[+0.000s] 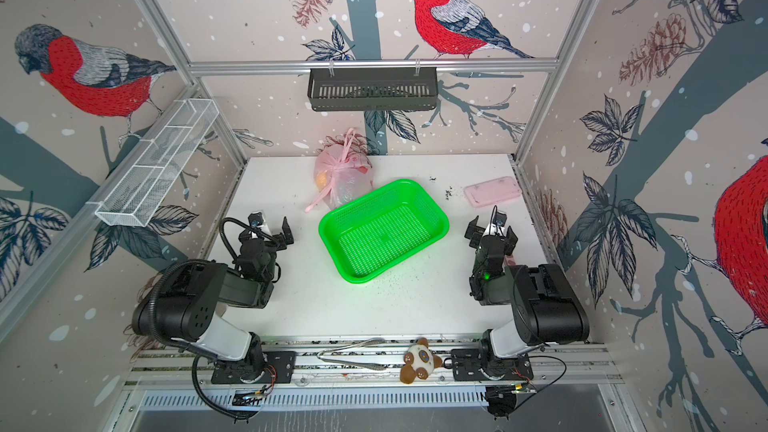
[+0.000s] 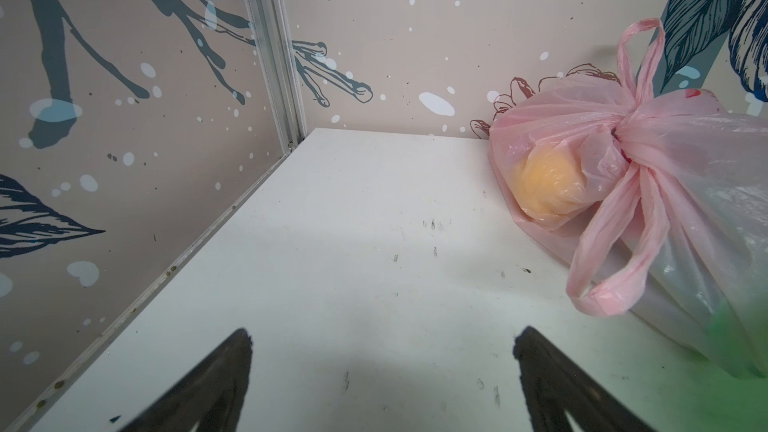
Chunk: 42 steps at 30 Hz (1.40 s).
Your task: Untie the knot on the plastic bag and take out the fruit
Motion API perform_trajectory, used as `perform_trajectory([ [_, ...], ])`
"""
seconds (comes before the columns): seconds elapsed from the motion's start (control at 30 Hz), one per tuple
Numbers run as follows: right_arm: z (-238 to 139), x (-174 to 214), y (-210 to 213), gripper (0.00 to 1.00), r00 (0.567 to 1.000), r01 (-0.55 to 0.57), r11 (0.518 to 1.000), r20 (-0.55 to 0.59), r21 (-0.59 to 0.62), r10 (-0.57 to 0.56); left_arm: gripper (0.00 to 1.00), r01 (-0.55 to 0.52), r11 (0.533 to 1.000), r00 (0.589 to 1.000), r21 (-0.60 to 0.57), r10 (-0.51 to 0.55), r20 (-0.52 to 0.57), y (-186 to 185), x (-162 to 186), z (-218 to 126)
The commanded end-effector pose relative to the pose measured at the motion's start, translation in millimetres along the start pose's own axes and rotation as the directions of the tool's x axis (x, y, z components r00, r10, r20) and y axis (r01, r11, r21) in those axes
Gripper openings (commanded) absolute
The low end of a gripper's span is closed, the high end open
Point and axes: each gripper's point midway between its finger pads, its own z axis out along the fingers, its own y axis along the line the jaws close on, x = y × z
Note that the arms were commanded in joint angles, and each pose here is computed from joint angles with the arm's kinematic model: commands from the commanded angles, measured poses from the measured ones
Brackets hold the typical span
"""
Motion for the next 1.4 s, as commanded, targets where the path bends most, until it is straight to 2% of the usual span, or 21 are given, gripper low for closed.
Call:
perform_trajectory([
  [0.0,-1.5,-11.0,0.8,0.99,0.999,-0.01,1.0,0.042,-0.006,0.011,0.98,0.001,1.0,0.999,-0.007,-0.001,0.043,1.7,-11.1,0.2],
  [0.07,-1.0,-23.4,1.9,0.99,0.998,-0.008,1.0,0.068,-0.008,0.008,0.98,0.012,0.999,0.999,-0.035,-0.01,0.051,6.9,-15.6,-1.3],
  [0.1,2.5,-26.8,4.2,0.99,0.999,0.007,1.0,0.045,-0.009,-0.006,0.98,0.019,0.999,0.998,-0.05,-0.017,0.055,9.8,-19.4,-2.4],
  [0.17,15.4,-27.1,8.0,0.99,0.996,0.036,0.999,-0.086,0.001,-0.036,0.98,0.034,0.995,0.998,-0.091,-0.029,0.051,16.7,-30.1,-3.2],
  [0.23,16.7,-32.4,6.8,0.99,0.991,0.009,1.0,-0.131,0.017,-0.007,0.98,0.043,0.994,0.998,-0.105,-0.039,0.045,18.6,-46.2,-2.9],
  [0.3,11.2,-43.5,5.5,0.99,0.989,-0.064,0.998,-0.131,0.023,0.067,0.98,0.075,0.991,0.996,-0.108,-0.07,0.051,19.4,-65.9,-3.9],
  [0.4,-1.8,-64.0,1.8,0.99,0.971,-0.186,0.982,-0.149,0.037,0.19,0.98,0.222,0.962,0.975,-0.161,-0.213,0.07,29.8,-91.6,-7.3],
  [0.47,-9.5,-74.7,6.1,0.99,0.947,-0.27,0.963,-0.178,0.008,0.267,0.98,0.269,0.954,0.963,-0.135,-0.261,0.069,26.1,-107.7,-7.5],
  [0.57,-25.8,-77.1,22.6,0.99,0.912,-0.337,0.94,-0.271,-0.062,0.309,0.98,0.293,0.954,0.956,-0.056,-0.292,0.03,10.8,-125.8,-5.2],
  [0.67,-44.4,-67.3,31.8,0.99,0.857,-0.405,0.913,-0.37,-0.049,0.36,0.98,0.319,0.948,0.946,-0.013,-0.319,-0.05,-1.6,-128.8,-3.1],
  [0.83,-84.4,-65.9,70.5,0.99,0.814,-0.445,0.888,-0.464,-0.113,0.349,0.98,0.325,0.942,0.941,0.088,-0.312,-0.129,-22.3,-135.8,-6.8],
  [0.97,-116.8,-56.8,103.1,1.0,0.751,-0.523,0.844,-0.531,-0.117,0.392,0.98,0.334,0.935,0.936,0.122,-0.314,-0.156,-29.6,-143.1,-9.6],
  [1.07,-133.1,-42.0,124.6,0.95,0.699,-0.572,0.814,-0.578,-0.1,0.421,0.98,0.342,0.93,0.932,0.131,-0.319,-0.172,-32.2,-147.0,-11.4],
  [1.23,-142.8,-9.7,155.7,0.9,0.652,-0.567,0.822,-0.641,-0.058,0.405,0.98,0.342,0.926,0.927,0.158,-0.305,-0.219,-42.1,-152.5,-14.6],
  [1.37,-141.1,14.5,177.0,0.85,0.604,-0.561,0.827,-0.7,-0.032,0.382,0.98,0.317,0.936,0.935,0.15,-0.282,-0.215,-42.1,-158.9,-17.8],
])
